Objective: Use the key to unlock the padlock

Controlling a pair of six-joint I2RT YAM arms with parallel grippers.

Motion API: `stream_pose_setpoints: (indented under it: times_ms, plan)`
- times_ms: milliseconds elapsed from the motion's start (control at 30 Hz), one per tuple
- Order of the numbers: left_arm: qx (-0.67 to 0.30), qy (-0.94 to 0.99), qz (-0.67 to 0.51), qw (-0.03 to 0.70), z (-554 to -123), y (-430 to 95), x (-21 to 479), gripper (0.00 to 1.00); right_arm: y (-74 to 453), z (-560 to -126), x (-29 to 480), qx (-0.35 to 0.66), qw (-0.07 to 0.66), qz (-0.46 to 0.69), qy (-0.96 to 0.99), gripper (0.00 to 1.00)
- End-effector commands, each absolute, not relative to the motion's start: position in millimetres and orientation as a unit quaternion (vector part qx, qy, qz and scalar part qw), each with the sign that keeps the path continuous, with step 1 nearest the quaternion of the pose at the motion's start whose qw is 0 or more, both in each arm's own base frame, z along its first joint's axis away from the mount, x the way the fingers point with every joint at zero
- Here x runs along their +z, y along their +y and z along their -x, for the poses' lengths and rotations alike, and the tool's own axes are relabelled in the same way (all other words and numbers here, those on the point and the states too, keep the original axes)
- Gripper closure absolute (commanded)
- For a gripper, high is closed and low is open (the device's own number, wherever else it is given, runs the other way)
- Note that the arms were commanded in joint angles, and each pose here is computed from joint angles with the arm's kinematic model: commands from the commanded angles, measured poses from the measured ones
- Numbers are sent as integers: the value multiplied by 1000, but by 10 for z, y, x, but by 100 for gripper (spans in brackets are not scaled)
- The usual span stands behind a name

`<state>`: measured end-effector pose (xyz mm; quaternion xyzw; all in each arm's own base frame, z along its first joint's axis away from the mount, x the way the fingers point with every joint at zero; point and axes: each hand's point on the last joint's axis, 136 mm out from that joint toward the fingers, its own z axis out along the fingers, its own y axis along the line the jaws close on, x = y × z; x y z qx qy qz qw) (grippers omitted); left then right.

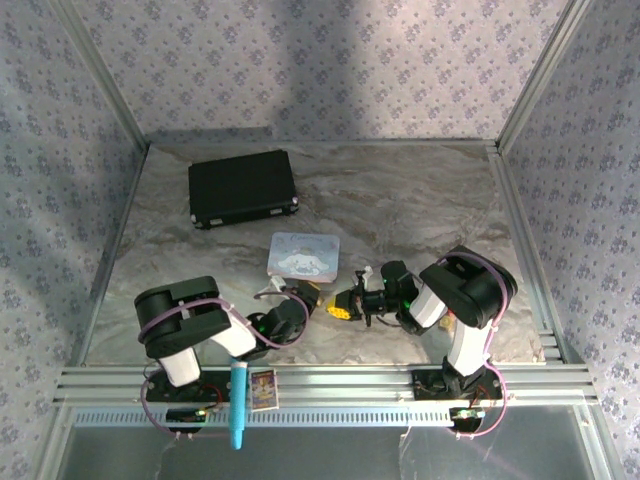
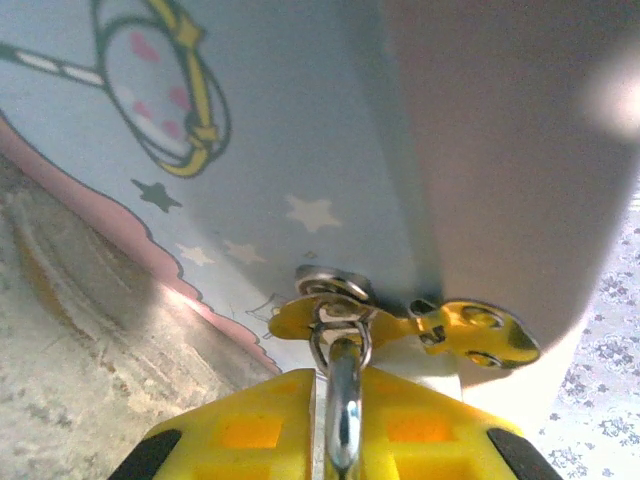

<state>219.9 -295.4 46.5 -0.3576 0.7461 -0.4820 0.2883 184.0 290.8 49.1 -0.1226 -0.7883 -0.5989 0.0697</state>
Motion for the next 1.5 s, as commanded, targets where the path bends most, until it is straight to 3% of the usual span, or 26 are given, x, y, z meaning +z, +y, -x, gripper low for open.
stream_pose_setpoints:
  times_ms: [0,400,1033,1467]
  plan:
    - [-544,746,309,230,-1988,-3368,686,100,2892,-2173,573,-605,2,139,-784,100]
    - [-552,747,295,226,-1955,-3399,755,100,2775,-2234,533,-597,-4,148,-789,100]
    - [-557,757,270,209,-1865,-3616,851,100,2906,-2514,875,-611,-77,135,-777,100]
    - [-531,771,273,222,-1840,-3542,716,100,2607,-2452,638,-585,-75,199,-783,100]
